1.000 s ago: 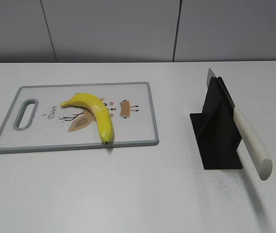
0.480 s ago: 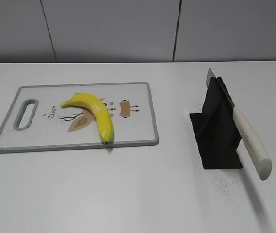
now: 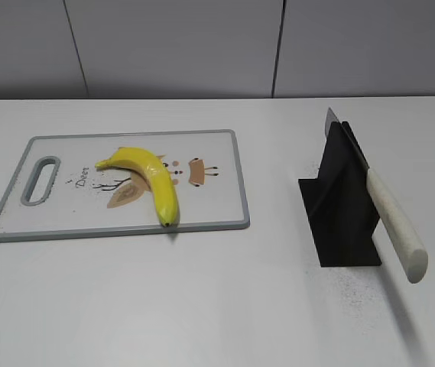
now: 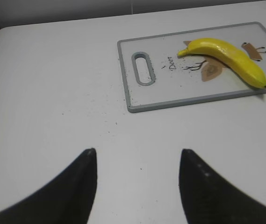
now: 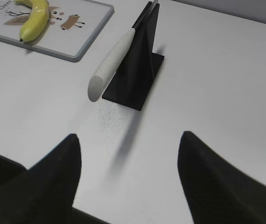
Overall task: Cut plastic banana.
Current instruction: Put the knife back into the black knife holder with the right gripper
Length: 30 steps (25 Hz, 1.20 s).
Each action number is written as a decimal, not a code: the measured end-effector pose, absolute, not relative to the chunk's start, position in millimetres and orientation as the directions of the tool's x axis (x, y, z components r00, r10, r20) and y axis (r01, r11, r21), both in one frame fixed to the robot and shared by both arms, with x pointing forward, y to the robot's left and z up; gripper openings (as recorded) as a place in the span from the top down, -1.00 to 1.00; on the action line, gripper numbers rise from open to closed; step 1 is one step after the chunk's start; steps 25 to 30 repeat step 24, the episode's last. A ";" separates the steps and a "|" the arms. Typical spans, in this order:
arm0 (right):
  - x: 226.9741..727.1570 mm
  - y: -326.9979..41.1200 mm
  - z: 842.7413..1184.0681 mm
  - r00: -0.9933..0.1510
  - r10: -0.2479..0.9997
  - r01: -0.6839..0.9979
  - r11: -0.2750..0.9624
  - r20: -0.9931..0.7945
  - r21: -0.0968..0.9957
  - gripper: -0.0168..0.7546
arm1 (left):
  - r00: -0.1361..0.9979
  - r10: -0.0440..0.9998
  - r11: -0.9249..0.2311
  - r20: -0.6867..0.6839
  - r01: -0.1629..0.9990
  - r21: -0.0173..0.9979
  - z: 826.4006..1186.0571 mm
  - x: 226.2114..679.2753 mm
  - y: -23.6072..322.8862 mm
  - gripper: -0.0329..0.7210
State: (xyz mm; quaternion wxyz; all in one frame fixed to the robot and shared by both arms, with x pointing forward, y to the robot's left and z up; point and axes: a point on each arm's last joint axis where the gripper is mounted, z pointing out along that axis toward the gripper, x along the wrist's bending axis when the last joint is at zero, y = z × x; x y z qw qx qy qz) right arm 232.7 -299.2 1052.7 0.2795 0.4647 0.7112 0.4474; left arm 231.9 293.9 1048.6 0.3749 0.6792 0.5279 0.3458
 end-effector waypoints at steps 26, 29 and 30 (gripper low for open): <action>233.4 -296.8 1052.7 -0.040 0.999 0.444 0.000 0.020 0.896 -0.38 | 0.203 0.976 -0.161 0.073 0.458 0.874 1048.6 231.9 293.9 -0.53; 233.4 -296.8 1052.7 -0.040 0.999 0.444 0.000 0.020 0.896 -0.38 | 0.203 0.976 -0.161 0.073 0.458 0.874 1048.6 231.9 293.9 -0.53; 233.4 -296.8 1052.7 -0.040 0.999 0.444 0.000 0.020 0.896 -0.38 | 0.203 0.976 -0.161 0.073 0.458 0.874 1048.6 231.9 293.9 -0.53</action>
